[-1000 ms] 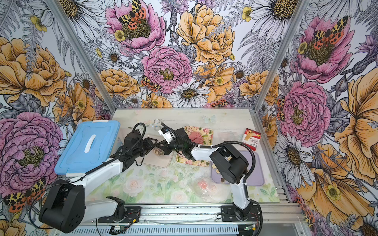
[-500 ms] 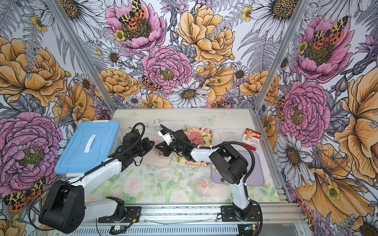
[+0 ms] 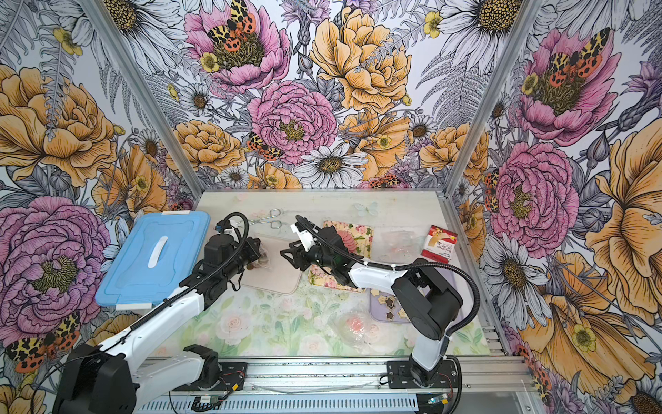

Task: Pour cookies out of the ziploc bag
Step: 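Pour the cookies out of the ziploc bag onto the tray.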

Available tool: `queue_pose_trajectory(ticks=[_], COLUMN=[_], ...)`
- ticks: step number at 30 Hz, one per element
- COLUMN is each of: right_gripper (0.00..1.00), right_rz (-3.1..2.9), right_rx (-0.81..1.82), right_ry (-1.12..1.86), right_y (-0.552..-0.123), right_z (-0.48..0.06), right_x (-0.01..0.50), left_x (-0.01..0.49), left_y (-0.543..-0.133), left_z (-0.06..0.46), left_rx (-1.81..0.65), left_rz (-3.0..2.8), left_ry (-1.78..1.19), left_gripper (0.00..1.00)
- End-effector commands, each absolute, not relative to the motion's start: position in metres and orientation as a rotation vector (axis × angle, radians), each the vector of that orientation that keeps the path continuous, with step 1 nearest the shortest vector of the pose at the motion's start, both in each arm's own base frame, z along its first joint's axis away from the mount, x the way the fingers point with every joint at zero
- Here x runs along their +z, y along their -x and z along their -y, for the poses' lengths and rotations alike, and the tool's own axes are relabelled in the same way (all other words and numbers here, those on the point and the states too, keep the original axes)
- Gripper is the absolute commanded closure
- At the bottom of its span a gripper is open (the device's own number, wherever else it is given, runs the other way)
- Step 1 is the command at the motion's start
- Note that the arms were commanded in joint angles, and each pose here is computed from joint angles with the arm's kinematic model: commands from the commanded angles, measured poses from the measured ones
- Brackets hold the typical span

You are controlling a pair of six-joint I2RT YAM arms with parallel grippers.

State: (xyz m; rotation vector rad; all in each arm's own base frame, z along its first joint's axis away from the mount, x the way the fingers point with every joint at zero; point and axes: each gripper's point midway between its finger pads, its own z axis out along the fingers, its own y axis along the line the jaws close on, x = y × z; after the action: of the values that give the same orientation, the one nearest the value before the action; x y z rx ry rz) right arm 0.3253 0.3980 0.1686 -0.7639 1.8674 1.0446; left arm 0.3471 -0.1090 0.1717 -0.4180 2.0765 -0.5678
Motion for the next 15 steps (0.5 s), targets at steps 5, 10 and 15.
queue_pose_trajectory(ticks=[5, 10, 15], right_gripper=[0.56, 0.54, 0.52], right_rz=[-1.984, -1.984, -1.978], right_rx=[1.127, 1.122, 1.135], right_ry=[0.768, 0.808, 0.827], right_y=[-0.333, -0.328, -0.329], right_z=[-0.421, -0.432, -0.439], right_x=[0.117, 0.107, 0.103], left_x=[0.167, 0.173, 0.173], left_y=[-0.353, -0.353, -0.353], left_z=[0.103, 0.106, 0.108], left_rx=[-0.413, -0.471, -0.479], left_rz=[-2.055, -2.007, -2.024], left_ry=[0.363, 0.350, 0.335], left_gripper=[1.00, 1.00, 1.00])
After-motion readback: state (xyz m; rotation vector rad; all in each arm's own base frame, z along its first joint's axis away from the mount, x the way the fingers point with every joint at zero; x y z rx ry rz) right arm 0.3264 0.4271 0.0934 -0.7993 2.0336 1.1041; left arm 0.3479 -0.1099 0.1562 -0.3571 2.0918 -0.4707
